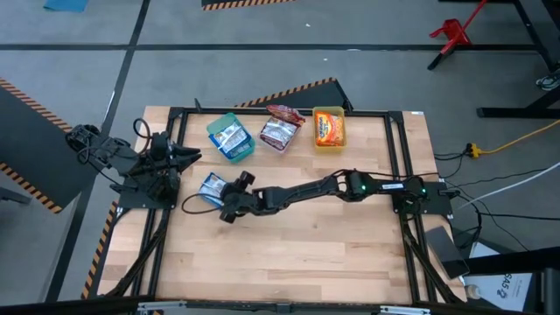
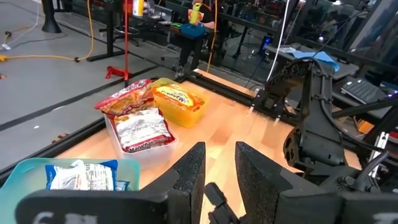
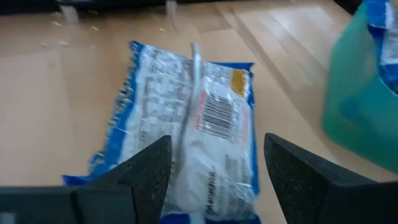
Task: Sort Maruchan noodles
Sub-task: Put the blue noodle pack into the blue bin
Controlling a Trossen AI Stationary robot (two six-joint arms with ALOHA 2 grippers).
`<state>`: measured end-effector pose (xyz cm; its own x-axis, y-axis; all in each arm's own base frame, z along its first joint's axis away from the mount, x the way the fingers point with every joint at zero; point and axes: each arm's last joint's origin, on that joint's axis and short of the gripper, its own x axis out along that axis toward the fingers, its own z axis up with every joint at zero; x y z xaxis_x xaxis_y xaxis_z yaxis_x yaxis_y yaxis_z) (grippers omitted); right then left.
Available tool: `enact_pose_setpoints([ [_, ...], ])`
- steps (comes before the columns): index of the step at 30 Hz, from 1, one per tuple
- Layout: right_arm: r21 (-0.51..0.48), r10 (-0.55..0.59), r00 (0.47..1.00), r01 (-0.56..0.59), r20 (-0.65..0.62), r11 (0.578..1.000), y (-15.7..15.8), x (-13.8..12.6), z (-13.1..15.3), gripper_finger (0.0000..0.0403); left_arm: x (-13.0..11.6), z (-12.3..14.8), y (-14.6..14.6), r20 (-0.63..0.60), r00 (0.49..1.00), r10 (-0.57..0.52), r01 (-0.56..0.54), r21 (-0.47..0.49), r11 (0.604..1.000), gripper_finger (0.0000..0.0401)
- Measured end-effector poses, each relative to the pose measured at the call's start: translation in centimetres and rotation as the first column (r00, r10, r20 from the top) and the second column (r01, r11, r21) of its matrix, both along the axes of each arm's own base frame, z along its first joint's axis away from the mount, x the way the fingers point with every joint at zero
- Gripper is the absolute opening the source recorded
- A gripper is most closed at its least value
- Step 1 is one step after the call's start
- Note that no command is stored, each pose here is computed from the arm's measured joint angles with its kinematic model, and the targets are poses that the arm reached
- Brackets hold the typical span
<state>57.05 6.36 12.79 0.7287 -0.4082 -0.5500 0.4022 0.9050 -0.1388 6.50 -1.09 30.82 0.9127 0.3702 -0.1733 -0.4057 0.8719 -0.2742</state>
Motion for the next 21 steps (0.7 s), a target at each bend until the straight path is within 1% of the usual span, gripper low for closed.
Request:
enact_pose_setpoints([
  [3,-0.022,-0.023,1.000,0.023,-0.021,1.000,-0.1,-0.2,-0.1,0.0240,0.0,-0.1,0.0,-0.011,1.000,0.000,0.000,0.006,1.000,0.0082],
  [6,-0.019,-0.029,0.999,0.028,-0.029,0.999,-0.5,-0.3,-0.7,0.0240,0.0,-0.1,0.0,-0.012,1.000,0.000,0.000,0.006,1.000,0.0082],
  [13,0.034,-0.052,0.998,0.053,-0.022,0.998,-0.9,-0.7,-1.8,0.0237,0.0,-0.1,0.0,-0.012,1.000,0.001,-0.001,0.007,1.000,0.0082],
  [15,0.037,-0.055,0.998,0.055,-0.024,0.998,-0.9,-0.7,-1.9,0.0225,0.0,-0.1,0.0,-0.012,1.000,0.001,-0.001,0.007,1.000,0.0082],
  [17,0.036,-0.055,0.998,0.056,-0.028,0.998,-0.9,-0.7,-1.9,0.0202,0.0,-0.1,0.0,-0.012,1.000,0.001,-0.001,0.007,1.000,0.0082],
  [21,0.041,-0.047,0.998,0.048,-0.038,0.998,-0.9,-0.8,-2.0,0.0141,0.0,-0.1,0.0,-0.012,1.000,0.001,-0.001,0.007,1.000,0.0082],
])
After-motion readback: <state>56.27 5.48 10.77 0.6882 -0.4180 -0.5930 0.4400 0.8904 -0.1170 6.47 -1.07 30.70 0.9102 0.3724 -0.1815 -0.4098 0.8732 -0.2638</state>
